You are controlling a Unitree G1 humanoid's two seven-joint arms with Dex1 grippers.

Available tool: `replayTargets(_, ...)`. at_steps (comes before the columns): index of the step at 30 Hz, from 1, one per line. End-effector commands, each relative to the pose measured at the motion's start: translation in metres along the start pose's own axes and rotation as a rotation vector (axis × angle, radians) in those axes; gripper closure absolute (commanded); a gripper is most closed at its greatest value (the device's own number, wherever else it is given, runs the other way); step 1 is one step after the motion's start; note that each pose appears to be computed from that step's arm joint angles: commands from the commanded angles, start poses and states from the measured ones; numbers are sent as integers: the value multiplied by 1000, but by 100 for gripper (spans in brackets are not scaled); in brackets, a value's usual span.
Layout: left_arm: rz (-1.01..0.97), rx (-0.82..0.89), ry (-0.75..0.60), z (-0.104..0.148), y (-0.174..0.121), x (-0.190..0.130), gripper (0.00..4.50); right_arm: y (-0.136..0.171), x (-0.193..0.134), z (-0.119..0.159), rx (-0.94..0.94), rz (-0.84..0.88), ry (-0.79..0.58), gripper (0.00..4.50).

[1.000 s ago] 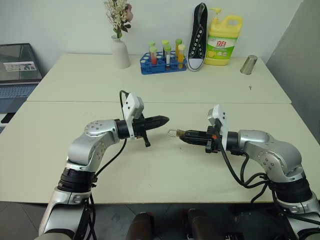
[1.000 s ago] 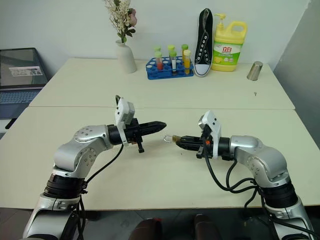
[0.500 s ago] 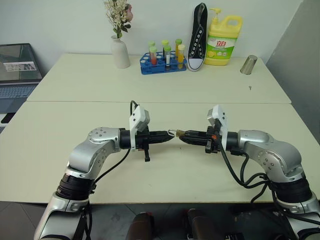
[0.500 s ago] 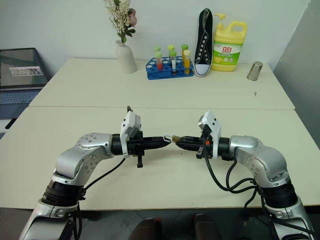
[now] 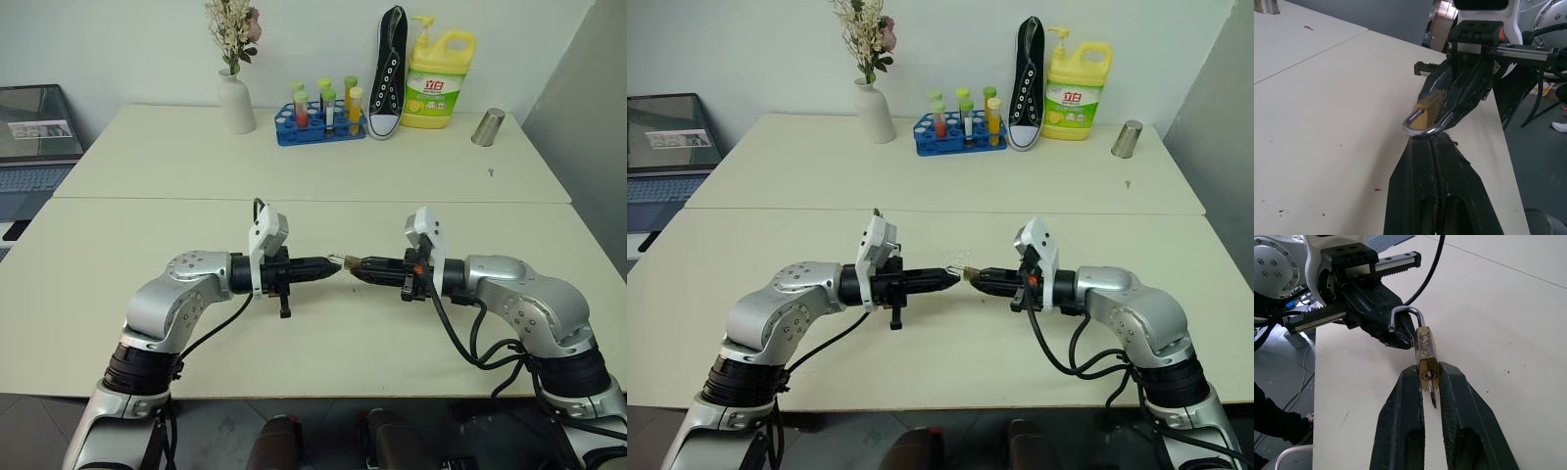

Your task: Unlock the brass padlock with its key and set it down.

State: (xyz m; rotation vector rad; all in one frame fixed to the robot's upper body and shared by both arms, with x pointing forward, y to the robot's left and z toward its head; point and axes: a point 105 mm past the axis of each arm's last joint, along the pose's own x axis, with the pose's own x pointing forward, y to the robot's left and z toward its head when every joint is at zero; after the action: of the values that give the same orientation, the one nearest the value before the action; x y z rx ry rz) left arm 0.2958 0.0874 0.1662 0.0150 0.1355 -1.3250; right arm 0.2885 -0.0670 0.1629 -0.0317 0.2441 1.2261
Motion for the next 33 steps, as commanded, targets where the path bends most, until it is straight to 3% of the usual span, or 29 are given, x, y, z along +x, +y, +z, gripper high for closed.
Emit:
replayTargets(1,-8,17,-73,22,-1,0,450,6,-1,6,-33,22,-15,440)
replayTargets(18,33,70,-48,23,2,-6,450,8,-1,4,-27,26,-8,440)
replayTargets(22,126,452,142,8,19,-27,450,5,-3,0,10,8,2,440)
replayTargets(25,65,616,235,-8,16,-37,395,4,-4,-4,59,4,8,440)
replayTargets(28,-13,693,277,-22,7,-42,297,3,-2,-8,117,-1,13,440)
replayTargets(33,-96,681,316,-35,-7,-48,143,-3,5,-22,310,-35,39,440)
